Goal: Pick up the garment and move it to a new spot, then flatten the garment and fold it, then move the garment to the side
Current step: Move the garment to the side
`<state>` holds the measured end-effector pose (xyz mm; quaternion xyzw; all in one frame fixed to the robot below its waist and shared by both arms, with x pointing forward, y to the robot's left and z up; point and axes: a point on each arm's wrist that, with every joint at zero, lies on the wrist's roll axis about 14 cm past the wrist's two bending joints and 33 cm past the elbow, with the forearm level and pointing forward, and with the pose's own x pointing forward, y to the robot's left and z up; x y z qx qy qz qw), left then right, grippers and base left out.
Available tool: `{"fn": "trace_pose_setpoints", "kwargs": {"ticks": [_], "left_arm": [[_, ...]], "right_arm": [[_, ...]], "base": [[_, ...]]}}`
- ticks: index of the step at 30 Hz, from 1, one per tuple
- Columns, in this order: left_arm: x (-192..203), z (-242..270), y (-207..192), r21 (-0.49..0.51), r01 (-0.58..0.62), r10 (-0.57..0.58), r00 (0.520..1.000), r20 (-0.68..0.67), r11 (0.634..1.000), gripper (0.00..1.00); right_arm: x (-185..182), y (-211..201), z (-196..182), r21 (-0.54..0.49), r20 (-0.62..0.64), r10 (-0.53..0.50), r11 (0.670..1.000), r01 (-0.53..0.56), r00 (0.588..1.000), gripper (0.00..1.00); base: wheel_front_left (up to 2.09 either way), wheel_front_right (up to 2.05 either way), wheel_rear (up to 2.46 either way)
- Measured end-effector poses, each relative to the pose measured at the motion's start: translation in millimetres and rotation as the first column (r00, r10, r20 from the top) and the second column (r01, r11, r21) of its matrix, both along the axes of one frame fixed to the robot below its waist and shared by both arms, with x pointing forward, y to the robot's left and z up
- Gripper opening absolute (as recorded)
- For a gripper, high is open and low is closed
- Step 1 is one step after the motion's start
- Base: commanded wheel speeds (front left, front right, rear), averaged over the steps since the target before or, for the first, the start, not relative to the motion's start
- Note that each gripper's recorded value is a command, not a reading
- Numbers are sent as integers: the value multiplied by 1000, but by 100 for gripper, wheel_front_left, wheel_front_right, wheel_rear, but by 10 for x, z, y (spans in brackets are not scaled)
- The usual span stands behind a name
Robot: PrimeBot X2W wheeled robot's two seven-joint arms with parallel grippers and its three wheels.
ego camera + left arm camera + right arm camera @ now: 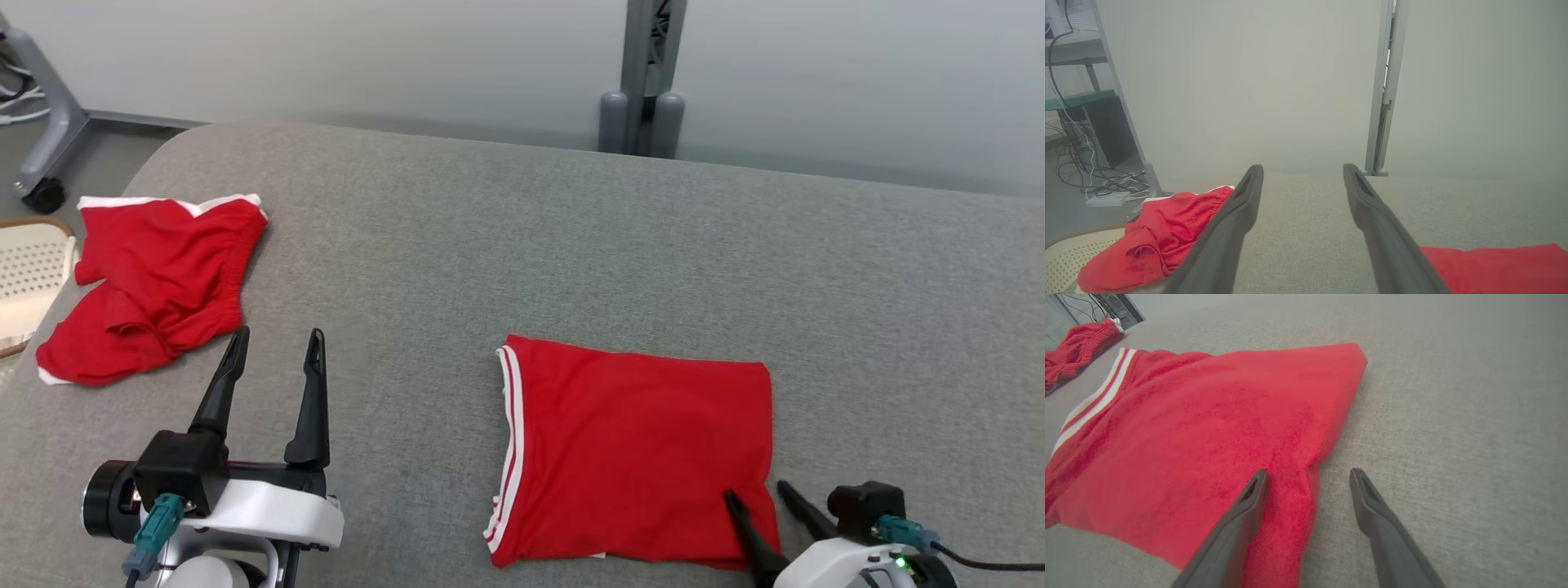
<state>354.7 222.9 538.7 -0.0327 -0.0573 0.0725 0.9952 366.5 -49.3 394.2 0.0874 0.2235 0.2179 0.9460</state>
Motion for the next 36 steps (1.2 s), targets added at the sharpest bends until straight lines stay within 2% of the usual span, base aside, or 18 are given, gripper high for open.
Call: {"fn": "trace_pose_setpoints", "kwargs": {"ticks": [3,4,5,6,10,16,22,26,31,36], "left_arm": [[-28,-44,75,3,-23,23,1000,-12,1000,100],[-24,-37,90,5,-27,27,1000,-8,1000,100],[-17,-26,100,7,-28,28,1000,-4,1000,100],[-15,-22,105,8,-29,29,1000,-1,1000,100],[25,22,118,15,-26,26,1000,18,1000,100],[160,54,21,14,8,-8,999,34,1000,100],[404,82,-300,6,109,-109,993,52,994,100],[624,139,-606,10,203,-203,976,78,979,100],[971,171,-1111,28,348,-349,932,96,937,100],[1209,83,-1514,21,455,-455,886,90,890,100]], "right_arm": [[-54,121,-155,3,-63,36,999,-36,997,100],[-37,152,-163,7,-68,43,999,-43,997,48],[-13,180,-161,11,-68,49,999,-48,997,29],[-5,208,-168,19,-73,53,998,-52,996,0],[30,227,-143,35,-57,53,998,-51,997,0],[159,-33,6,28,26,-10,1000,9,1000,0],[205,-494,124,-37,102,-87,995,91,991,0],[267,-928,212,-98,160,-157,980,174,975,0],[528,-1735,474,-169,276,-290,924,343,917,0],[638,-2447,453,-279,292,-370,849,448,882,0]], "base": [[0,0,0],[0,0,0],[0,0,0],[0,0,0],[0,0,0],[0,0,0],[0,0,0],[0,0,0],[0,0,0],[0,0,0]]}}
